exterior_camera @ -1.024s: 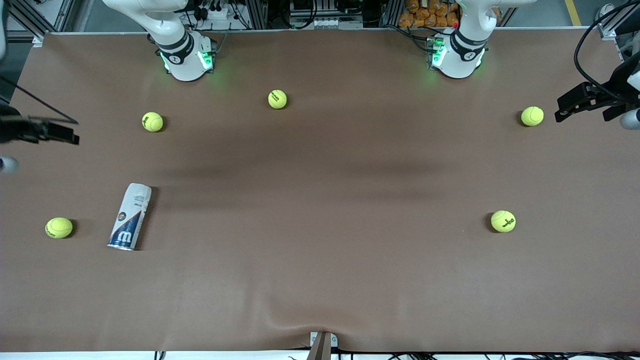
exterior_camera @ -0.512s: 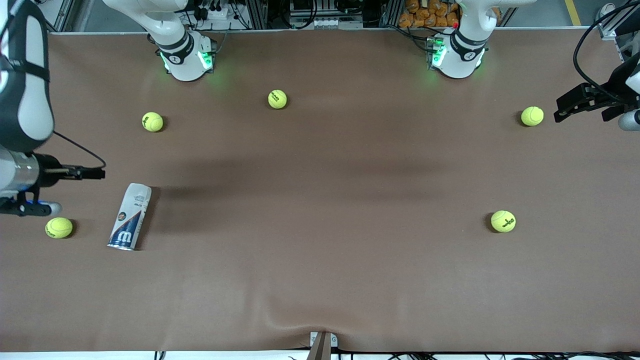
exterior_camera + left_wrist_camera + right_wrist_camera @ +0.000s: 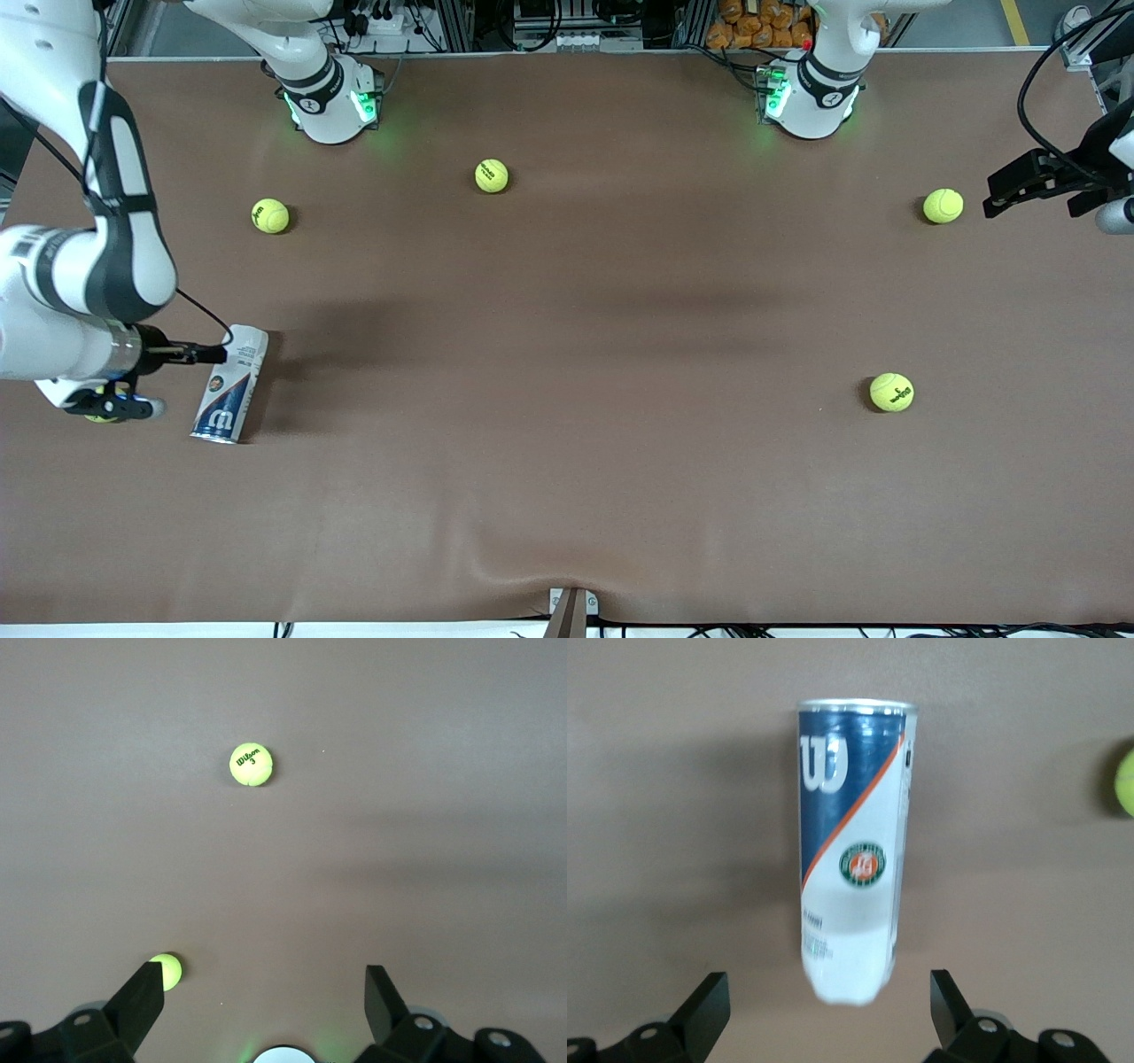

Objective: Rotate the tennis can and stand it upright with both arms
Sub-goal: 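Reach the right gripper down and grasp the lying Wilson can, then lift the can with the right gripper and carry it toward the table middle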

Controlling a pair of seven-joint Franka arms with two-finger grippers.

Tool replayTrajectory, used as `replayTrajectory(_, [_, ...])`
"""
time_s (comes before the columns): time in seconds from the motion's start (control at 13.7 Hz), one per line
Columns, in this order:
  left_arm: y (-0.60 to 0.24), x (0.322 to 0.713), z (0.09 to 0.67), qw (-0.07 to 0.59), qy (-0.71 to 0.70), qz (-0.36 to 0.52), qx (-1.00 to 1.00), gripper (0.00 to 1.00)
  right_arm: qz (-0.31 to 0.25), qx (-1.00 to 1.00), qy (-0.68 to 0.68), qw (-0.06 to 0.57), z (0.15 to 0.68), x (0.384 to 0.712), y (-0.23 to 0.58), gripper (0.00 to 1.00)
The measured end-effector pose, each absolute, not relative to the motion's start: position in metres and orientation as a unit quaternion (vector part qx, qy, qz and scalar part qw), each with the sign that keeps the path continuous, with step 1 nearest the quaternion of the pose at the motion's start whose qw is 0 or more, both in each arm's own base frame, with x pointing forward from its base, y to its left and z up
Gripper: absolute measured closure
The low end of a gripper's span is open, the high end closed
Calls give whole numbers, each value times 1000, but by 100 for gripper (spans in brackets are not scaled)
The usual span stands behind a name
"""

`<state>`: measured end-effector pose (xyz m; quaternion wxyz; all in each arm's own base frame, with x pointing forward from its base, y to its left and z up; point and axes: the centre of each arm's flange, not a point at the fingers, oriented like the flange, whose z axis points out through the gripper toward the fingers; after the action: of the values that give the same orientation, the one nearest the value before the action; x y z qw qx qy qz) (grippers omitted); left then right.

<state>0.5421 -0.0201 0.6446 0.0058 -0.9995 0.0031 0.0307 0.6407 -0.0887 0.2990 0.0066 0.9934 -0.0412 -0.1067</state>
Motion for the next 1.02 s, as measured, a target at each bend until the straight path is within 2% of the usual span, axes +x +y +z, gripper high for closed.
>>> replayTrajectory(0.44, [-24, 548, 634, 5, 7, 40, -999, 0, -97, 994, -47, 14, 215, 648, -102, 0])
replayTrajectory(1.02, [-24, 550, 631, 5, 6, 43, -999, 0, -108, 993, -49, 14, 193, 645, -104, 0])
